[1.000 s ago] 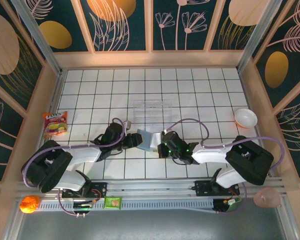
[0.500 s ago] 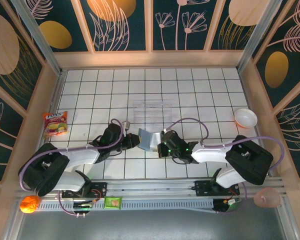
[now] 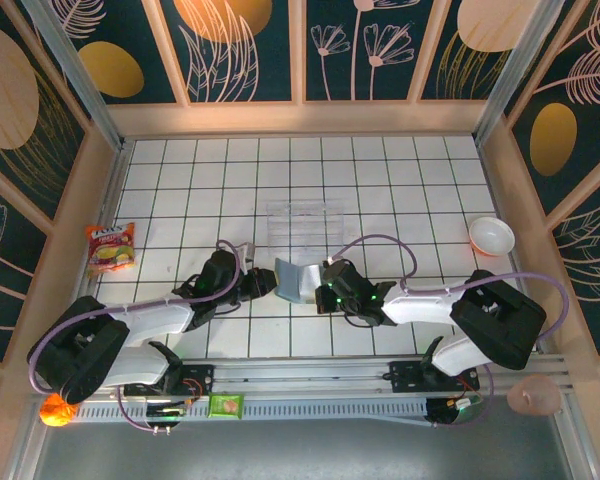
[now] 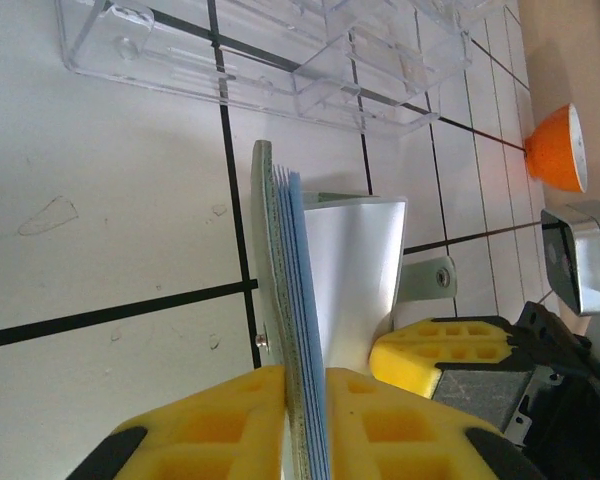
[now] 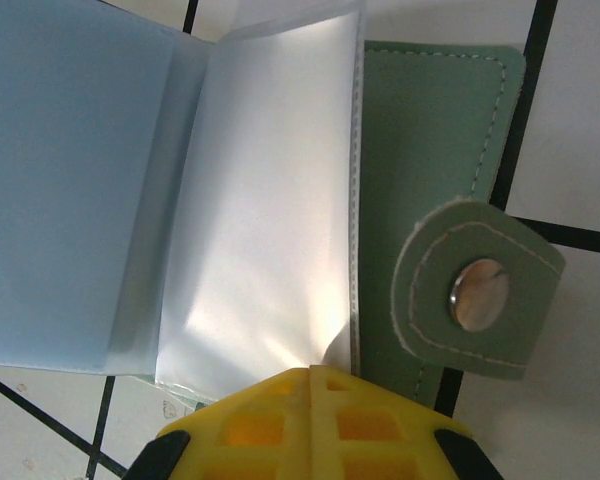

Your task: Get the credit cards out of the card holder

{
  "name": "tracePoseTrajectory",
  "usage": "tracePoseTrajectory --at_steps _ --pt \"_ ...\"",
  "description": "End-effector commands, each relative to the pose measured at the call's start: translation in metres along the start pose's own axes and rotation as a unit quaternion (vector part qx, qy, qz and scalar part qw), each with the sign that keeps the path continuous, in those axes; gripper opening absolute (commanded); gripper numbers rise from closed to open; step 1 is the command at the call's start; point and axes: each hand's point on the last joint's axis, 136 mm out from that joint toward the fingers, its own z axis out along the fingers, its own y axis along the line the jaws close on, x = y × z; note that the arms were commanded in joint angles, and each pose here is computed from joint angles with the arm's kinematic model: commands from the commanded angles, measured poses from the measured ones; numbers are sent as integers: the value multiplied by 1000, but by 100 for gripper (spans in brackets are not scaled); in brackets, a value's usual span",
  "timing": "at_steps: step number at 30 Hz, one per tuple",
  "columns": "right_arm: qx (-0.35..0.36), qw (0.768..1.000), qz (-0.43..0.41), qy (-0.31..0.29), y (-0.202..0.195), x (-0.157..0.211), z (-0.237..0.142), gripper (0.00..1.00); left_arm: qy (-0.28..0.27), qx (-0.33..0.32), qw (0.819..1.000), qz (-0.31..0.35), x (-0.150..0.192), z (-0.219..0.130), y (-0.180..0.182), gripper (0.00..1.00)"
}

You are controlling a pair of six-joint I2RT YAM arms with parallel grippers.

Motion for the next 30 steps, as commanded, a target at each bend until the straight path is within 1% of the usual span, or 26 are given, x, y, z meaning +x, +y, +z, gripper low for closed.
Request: tracePoseTrajectory --at_steps 1,3,7,9,15,18,22,24,27,30 --pt "8 1000 -1 1 0 -4 0 0 -2 11 1000 3 1 0 -3 20" --pt "7 1000 0 1 0 -5 0 0 -2 12 1000 4 1 0 -3 19" --pt "3 1000 3 -1 2 -6 -2 0 -5 13 1000 1 0 -1 -3 5" --pt "2 1000 3 -4 3 -8 -4 0 -4 16 1000 2 0 0 -4 0" --pt "-3 1000 7 -10 8 -14 -10 0 -4 22 1000 2 1 -2 -6 0" --pt "-5 1000 7 -17 15 -23 -17 11 -15 13 1000 -1 -1 -7 -3 0" --pt "-24 999 -13 -25 31 -35 -31 35 -24 26 999 -1 -3 -14 -10 0" --pt "-33 999 -23 -32 40 -43 -37 43 -23 29 999 -6 -2 -15 -11 0" --pt "-66 996 -39 -34 60 -52 -41 51 -22 35 999 -10 0 -17 -11 0" --pt "-77 995 -50 -25 74 -57 -32 55 -22 37 999 -13 1 -18 -11 0"
